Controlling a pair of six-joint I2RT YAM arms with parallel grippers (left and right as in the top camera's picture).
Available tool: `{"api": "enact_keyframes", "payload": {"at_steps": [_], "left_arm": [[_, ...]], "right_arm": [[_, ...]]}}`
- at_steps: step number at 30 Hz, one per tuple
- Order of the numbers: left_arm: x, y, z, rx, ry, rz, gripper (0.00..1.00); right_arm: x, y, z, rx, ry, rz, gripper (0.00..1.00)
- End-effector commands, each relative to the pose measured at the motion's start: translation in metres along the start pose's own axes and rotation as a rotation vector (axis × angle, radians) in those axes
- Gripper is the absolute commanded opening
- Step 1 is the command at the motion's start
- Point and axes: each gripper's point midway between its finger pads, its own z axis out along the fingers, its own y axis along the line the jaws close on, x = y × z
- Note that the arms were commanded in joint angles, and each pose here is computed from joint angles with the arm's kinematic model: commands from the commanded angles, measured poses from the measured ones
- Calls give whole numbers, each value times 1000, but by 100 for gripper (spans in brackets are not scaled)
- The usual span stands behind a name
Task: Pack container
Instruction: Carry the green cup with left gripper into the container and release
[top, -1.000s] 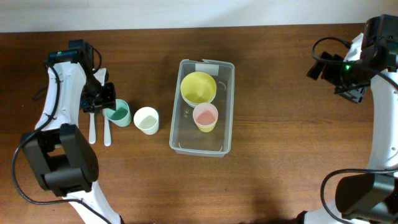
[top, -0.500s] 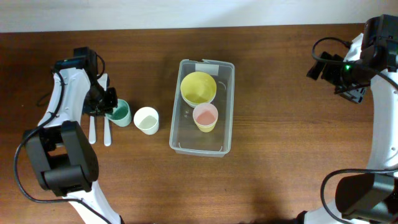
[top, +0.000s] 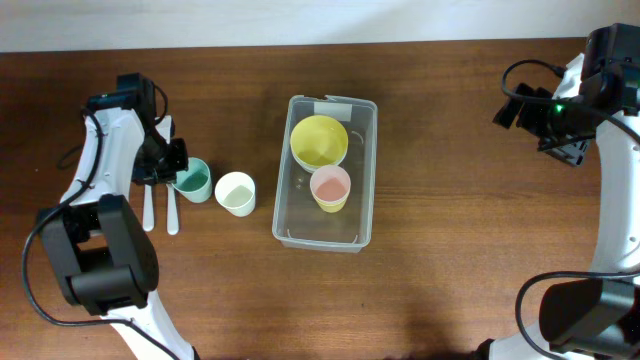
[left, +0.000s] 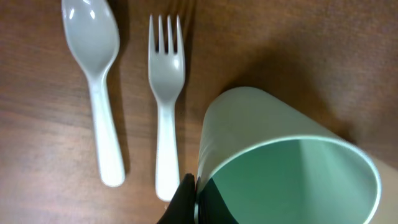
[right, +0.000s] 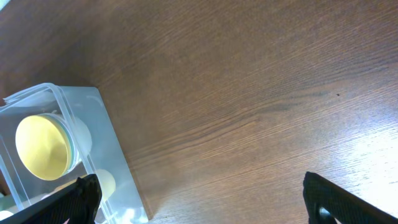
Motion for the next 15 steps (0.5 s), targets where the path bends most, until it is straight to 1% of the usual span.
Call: {"api": "enact_keyframes", "payload": {"at_steps": [1,5,7,12,15], "left_arm": [[-21,-1,-49,21,-116,-5,1],[-29,-4,-102,36,-225,1,1],[-27,-10,-123,58,-261,11,1],[-8,-45,-161,135,-308,86,1],[9,-71,-173,164,-308,156,1]], "right_arm": [[-2,1,-5,-2,-14,-8,99],[-2,1,-5,-2,-14,-8,99],[-2,1,-5,-2,-15,-8,99],[-2,1,-5,-2,-15,-8,99],[-2,1,-5,-2,-14,-8,99]]}}
